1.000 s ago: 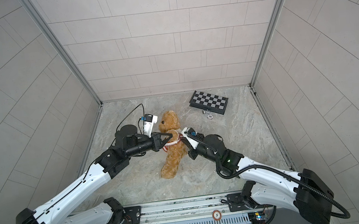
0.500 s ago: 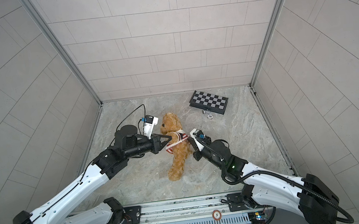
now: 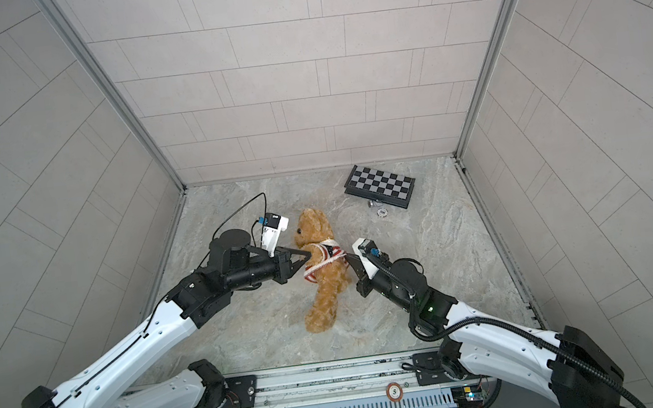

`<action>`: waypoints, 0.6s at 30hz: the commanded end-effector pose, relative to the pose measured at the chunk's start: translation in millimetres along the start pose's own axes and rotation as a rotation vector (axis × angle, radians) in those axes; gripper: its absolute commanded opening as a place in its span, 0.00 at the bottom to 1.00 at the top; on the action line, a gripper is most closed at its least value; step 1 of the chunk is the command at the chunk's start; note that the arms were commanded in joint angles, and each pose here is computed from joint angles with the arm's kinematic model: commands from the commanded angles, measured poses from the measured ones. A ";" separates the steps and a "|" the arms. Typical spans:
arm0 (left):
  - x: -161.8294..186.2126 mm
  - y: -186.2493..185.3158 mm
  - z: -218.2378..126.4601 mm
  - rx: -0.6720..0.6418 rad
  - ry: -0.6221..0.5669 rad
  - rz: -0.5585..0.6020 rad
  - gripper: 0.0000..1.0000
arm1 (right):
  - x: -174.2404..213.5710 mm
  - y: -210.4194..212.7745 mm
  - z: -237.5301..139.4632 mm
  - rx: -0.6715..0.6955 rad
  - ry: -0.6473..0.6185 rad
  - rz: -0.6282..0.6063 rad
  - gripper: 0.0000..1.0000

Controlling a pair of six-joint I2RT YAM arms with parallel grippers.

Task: Dress the teddy bear
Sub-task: 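Pull the sweater over the bear's arm with the right gripper while the left holds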

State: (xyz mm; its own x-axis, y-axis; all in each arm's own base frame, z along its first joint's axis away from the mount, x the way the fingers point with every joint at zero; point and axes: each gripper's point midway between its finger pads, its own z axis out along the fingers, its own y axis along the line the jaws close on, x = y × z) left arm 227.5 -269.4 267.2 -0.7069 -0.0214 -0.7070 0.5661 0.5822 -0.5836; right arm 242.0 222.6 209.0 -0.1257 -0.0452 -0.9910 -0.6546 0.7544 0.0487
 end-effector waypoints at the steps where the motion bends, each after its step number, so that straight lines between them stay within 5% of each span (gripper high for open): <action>1: -47.4 -12.9 -31.1 -0.036 -0.194 0.019 0.00 | 24.2 10.5 -7.8 -0.088 0.103 -0.020 0.00; 8: -48.2 3.8 -7.9 -0.114 -0.187 0.016 0.00 | -11.2 65.5 -5.9 -0.307 0.107 -0.025 0.00; 13: -44.8 4.9 4.0 -0.119 -0.184 -0.010 0.00 | -6.8 70.5 10.3 -0.297 0.117 -0.039 0.00; 18: -48.0 -0.4 1.9 -0.090 -0.201 -0.038 0.00 | 29.8 43.1 18.0 -0.143 0.177 -0.051 0.00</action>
State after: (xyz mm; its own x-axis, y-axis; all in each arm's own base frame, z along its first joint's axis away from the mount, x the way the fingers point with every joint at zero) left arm 254.5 -268.8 264.0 -0.6890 -0.1115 -0.7162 0.4670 0.6873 -0.5563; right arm 214.6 276.4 196.0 -0.2121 -0.1752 -0.9614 -0.8071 0.5861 0.0712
